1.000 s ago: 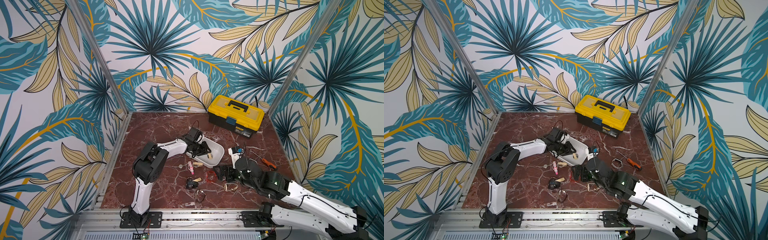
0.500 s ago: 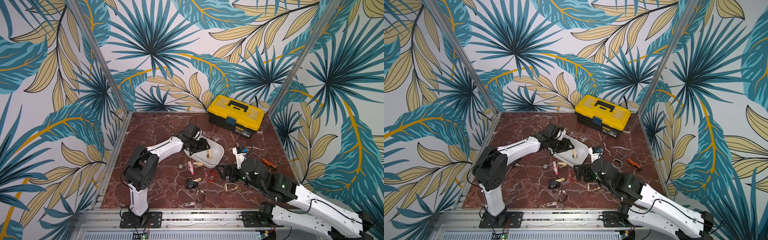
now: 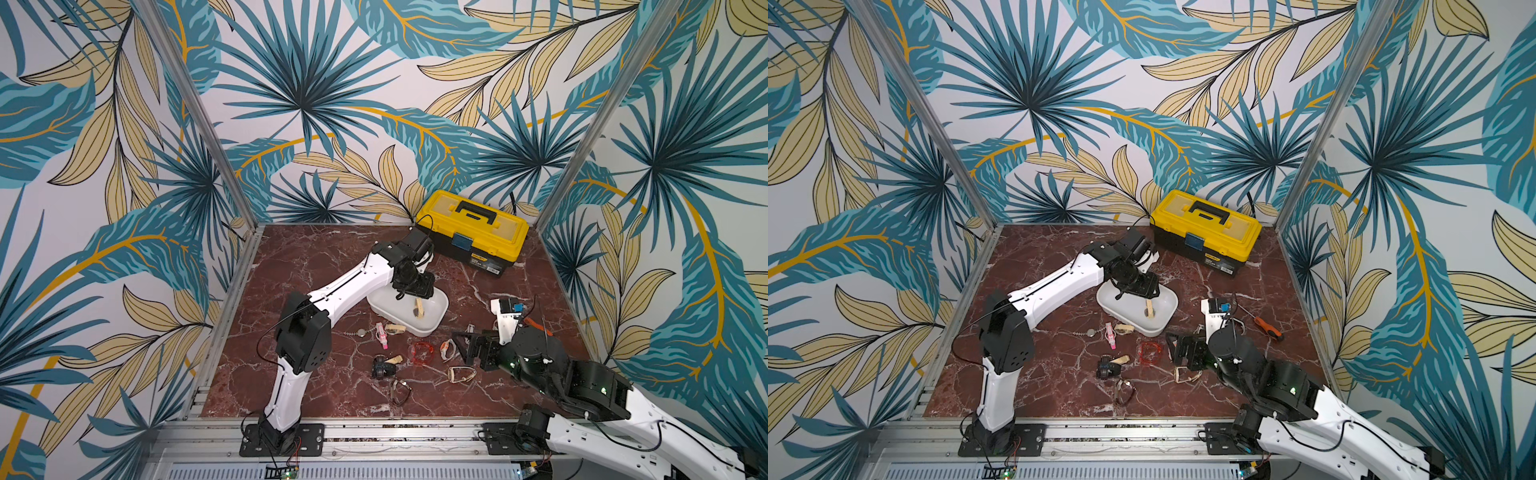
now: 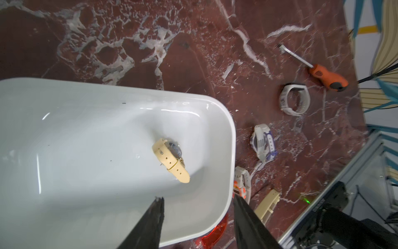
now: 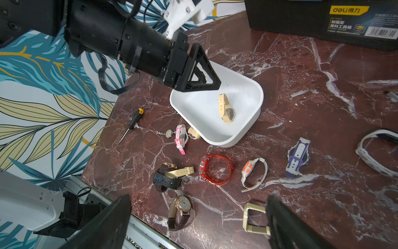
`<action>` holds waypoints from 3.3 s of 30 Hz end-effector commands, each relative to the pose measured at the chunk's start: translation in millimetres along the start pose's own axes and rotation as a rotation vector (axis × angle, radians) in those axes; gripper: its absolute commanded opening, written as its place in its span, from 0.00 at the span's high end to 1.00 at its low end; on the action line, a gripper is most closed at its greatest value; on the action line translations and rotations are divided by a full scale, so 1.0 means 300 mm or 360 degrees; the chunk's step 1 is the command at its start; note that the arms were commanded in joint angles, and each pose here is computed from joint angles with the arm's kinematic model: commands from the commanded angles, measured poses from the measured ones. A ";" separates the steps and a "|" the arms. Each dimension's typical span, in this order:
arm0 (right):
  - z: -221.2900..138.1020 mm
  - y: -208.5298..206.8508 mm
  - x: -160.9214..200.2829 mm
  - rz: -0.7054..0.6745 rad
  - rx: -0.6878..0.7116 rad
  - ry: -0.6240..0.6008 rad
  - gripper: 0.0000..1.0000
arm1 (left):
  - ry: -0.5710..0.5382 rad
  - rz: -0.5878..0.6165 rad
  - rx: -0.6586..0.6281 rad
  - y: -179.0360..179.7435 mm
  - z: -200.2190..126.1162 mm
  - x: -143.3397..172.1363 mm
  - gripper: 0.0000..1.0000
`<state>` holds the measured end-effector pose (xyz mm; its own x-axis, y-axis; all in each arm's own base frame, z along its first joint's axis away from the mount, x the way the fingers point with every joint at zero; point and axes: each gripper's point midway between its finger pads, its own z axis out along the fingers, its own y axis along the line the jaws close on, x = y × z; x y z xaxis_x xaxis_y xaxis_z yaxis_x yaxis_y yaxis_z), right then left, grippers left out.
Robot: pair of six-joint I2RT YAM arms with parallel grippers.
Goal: Put the watch into the storage box
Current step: Adjust the watch in the storage box.
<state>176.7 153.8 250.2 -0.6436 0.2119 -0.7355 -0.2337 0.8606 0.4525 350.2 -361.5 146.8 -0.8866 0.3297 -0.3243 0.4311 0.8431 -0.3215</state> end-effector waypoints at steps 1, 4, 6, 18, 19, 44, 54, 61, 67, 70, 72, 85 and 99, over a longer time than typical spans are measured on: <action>-0.003 -0.054 0.028 -0.0027 0.0088 0.0019 0.00 | 0.0165 0.0093 -0.0192 0.057 0.033 0.059 0.49; -0.010 -0.061 0.031 -0.0024 0.0089 0.0020 0.00 | 0.0168 0.0120 -0.0241 0.054 0.058 0.047 0.51; -0.011 -0.066 0.035 -0.0020 0.0094 0.0023 0.00 | 0.0150 0.0120 -0.0239 0.044 0.063 0.030 0.53; -0.022 -0.094 0.046 -0.0022 0.0111 0.0004 0.00 | 0.0151 0.0199 -0.0341 0.019 0.087 0.008 0.55; -0.022 -0.095 0.047 -0.0026 0.0112 0.0005 0.00 | 0.0156 0.0198 -0.0341 0.019 0.091 0.007 0.56; -0.011 -0.103 0.052 -0.0039 0.0141 0.0012 0.00 | 0.0203 0.0124 -0.0549 0.221 0.148 0.100 0.79; 0.001 -0.100 0.054 -0.0033 0.0147 0.0013 0.00 | 0.0104 0.0132 -0.0415 0.185 0.137 0.136 0.83; 0.016 -0.088 0.056 -0.0028 0.0142 0.0030 0.00 | 0.0026 0.0074 -0.0388 0.185 0.136 0.133 0.79; 0.029 -0.081 0.063 -0.0027 0.0148 0.0057 0.00 | 0.0032 0.0007 -0.0416 0.246 0.139 0.141 0.78; 0.032 -0.082 0.068 -0.0014 0.0149 0.0060 0.01 | 0.0078 0.0011 -0.0434 0.262 0.160 0.163 0.80; 0.032 -0.085 0.069 -0.0006 0.0149 0.0056 0.00 | 0.0079 0.0003 -0.0454 0.270 0.160 0.171 0.80; 0.036 -0.079 0.061 -0.0021 0.0139 0.0036 0.00 | -0.0318 -0.0178 0.0464 -0.045 -0.066 0.105 0.48; 0.011 -0.077 0.033 -0.0061 0.0148 0.0016 0.00 | -0.0225 -0.0464 0.0652 -0.017 0.054 0.134 0.52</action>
<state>176.5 143.0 224.2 -0.6624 0.1781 -0.7277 -0.1901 0.8996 0.3932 309.7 -355.0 116.4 -0.9605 0.0521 -0.2734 0.2347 0.6791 -0.6955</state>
